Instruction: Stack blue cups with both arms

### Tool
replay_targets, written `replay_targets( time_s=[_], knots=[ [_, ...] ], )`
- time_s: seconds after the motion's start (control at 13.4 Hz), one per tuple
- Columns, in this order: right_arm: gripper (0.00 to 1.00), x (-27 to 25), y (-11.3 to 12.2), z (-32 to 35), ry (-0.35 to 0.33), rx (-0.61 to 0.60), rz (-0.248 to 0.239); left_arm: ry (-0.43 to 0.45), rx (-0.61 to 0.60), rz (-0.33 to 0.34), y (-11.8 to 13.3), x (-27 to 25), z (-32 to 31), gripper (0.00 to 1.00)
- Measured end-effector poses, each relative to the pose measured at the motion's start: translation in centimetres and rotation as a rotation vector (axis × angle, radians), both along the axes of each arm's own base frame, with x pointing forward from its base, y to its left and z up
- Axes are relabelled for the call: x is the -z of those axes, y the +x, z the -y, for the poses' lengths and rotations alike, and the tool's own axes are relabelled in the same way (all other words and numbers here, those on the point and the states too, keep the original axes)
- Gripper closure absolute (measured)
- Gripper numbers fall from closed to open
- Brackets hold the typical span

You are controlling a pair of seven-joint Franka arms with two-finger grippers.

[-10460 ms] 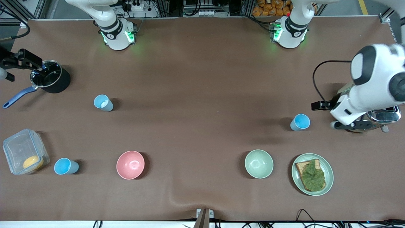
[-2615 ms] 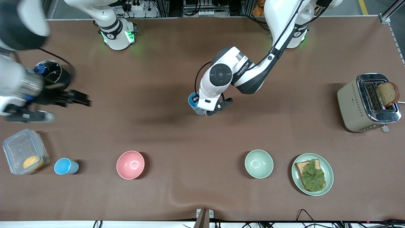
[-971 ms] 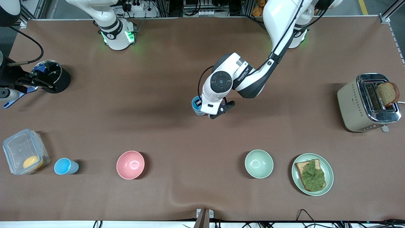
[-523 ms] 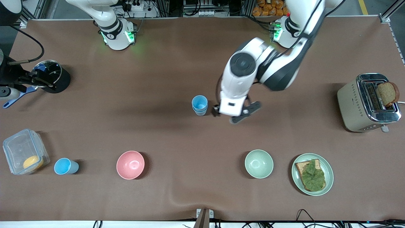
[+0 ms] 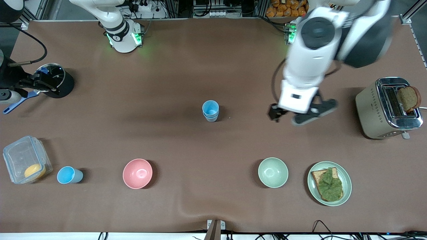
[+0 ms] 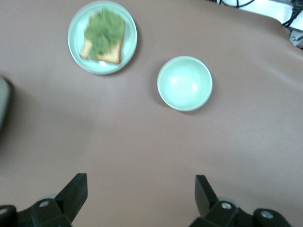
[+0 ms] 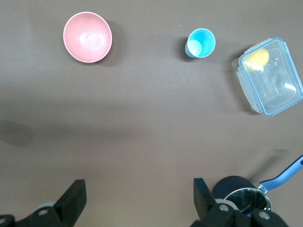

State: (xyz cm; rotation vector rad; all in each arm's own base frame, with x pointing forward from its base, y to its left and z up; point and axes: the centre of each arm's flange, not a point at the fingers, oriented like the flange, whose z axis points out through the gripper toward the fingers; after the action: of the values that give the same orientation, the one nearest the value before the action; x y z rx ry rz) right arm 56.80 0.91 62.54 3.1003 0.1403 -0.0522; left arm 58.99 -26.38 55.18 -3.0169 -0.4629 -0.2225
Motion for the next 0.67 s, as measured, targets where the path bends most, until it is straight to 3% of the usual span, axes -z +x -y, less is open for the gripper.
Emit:
replay_targets(
  time_s=[0.37,0.67],
  knots=[
    [0.00,0.0,0.0,-0.1,0.000,-0.002,0.001,-0.046,0.193,-0.044,1.6,-4.1,-12.5,0.00],
    [0.00,-0.1,0.1,-0.3,0.000,-0.006,0.007,-0.061,0.261,-0.073,1.2,-4.3,-15.6,0.00]
  ],
)
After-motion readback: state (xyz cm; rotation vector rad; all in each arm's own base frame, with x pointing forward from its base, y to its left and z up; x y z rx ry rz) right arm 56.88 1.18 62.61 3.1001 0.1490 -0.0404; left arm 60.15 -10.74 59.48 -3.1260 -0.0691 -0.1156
